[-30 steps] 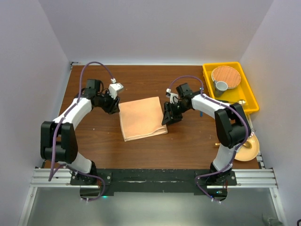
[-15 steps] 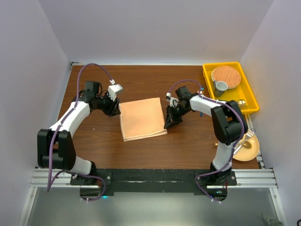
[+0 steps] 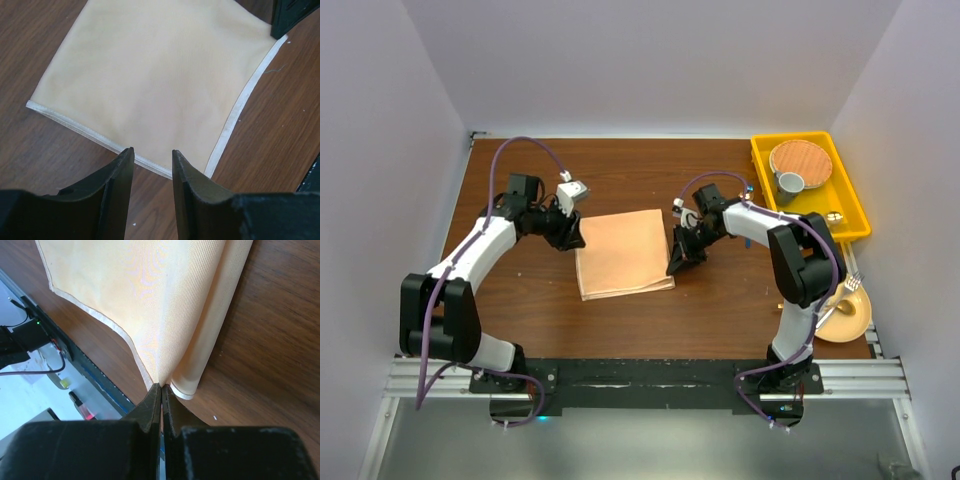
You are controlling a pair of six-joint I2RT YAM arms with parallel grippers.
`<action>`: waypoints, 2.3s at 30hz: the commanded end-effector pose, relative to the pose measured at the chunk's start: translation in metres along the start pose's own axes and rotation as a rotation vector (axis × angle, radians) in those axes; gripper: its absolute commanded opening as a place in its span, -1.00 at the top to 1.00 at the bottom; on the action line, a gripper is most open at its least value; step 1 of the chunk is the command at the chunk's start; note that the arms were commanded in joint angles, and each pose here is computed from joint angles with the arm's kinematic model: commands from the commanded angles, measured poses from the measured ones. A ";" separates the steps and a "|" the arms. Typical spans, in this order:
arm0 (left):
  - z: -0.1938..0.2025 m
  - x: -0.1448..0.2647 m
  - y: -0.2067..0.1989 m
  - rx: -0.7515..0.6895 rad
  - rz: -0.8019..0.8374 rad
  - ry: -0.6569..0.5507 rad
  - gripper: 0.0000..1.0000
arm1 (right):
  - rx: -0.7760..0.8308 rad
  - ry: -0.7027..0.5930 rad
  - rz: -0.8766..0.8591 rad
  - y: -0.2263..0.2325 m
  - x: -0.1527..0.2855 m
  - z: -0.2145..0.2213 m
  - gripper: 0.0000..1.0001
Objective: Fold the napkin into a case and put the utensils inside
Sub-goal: Smooth out the square-folded napkin at the center of the board.
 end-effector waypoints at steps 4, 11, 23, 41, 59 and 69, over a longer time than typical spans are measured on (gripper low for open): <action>-0.031 -0.005 -0.025 0.059 0.117 -0.120 0.17 | -0.014 0.064 0.078 -0.030 -0.017 0.012 1.00; -0.043 -0.027 -0.034 0.284 0.248 -0.199 0.04 | -0.010 0.065 0.127 -0.045 -0.029 0.004 1.00; -0.089 -0.069 -0.015 0.584 0.367 -0.368 -0.42 | 0.007 0.048 0.139 -0.047 -0.029 0.004 0.96; -0.020 -0.141 0.032 0.889 0.279 -0.241 -0.06 | 0.023 0.056 0.114 -0.041 -0.030 0.003 0.89; 0.013 -0.151 0.032 0.874 0.245 -0.114 0.02 | 0.398 -0.346 -0.183 0.103 0.084 -0.082 -0.59; 0.022 -0.150 0.030 0.841 0.238 -0.086 0.02 | 0.060 -0.437 -0.535 0.138 0.043 -0.167 -0.96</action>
Point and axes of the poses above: each gripper's point midway between its finger pads, its own x axis back along the fingers, its own y axis along the line the jaws close on, z = x × y, the point moved 3 cm from there along x, back along the fingers, and after that the axes turned 4 degrees about -x, right-handed, at the moved point
